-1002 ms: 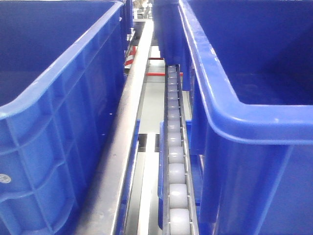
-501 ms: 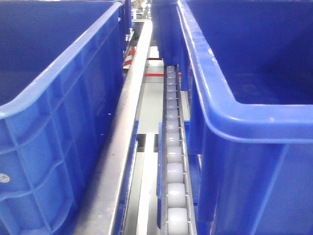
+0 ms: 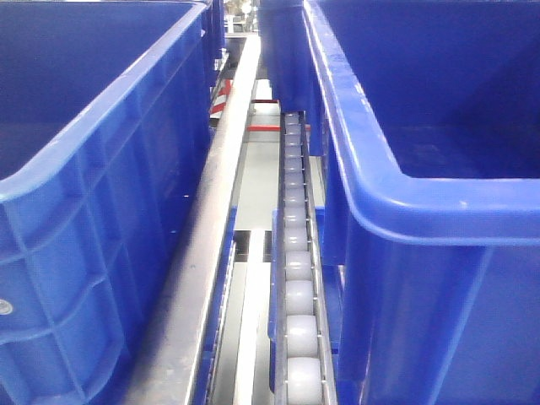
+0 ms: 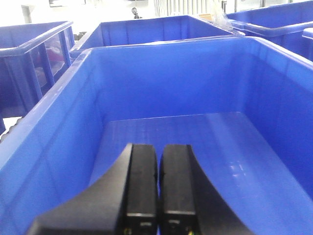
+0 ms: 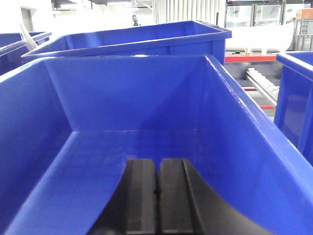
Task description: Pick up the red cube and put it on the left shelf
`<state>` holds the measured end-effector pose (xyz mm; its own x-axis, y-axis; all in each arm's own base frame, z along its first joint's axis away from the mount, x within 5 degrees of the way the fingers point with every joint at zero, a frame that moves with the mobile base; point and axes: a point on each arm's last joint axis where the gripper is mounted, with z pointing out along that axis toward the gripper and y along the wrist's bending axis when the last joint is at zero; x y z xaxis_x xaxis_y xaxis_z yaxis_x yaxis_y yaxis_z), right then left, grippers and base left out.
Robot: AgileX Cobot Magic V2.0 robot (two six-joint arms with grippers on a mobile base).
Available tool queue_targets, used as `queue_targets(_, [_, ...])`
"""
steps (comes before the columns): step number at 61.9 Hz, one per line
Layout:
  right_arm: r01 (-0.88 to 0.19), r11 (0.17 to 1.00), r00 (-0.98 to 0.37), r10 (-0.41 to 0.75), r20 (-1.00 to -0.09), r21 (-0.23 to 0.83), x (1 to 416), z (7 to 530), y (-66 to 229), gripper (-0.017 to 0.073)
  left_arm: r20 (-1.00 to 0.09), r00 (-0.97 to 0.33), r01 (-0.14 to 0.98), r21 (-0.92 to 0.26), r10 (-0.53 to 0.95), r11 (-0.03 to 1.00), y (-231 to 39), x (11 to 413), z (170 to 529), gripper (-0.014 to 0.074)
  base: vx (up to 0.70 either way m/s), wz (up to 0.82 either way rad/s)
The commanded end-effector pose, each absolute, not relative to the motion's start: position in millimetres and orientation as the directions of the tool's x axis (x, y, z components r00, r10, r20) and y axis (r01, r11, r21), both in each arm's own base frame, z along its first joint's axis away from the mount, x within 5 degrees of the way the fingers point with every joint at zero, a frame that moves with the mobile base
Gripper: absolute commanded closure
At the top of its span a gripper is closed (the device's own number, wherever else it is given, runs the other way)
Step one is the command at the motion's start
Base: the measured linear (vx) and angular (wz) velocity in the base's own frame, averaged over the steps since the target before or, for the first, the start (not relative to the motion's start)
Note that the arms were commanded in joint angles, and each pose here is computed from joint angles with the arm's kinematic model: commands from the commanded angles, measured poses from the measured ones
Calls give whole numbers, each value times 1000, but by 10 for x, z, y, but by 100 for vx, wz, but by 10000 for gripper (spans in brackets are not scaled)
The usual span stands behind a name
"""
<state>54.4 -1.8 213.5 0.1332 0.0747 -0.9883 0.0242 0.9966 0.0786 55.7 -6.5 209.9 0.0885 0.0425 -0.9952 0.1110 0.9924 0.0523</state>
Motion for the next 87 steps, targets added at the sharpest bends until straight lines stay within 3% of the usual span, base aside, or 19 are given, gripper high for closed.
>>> queue_targets(1, [25,998,152,61,-986,66,534,2168,-17,512,-990,140,104,41,26,994,-59,567,2095,488,0,0])
queue_targets(87, [25,998,152,61,-986,66,534,2168,-17,512,-990,140,104,41,26,994,-59,567,2095,488,0,0])
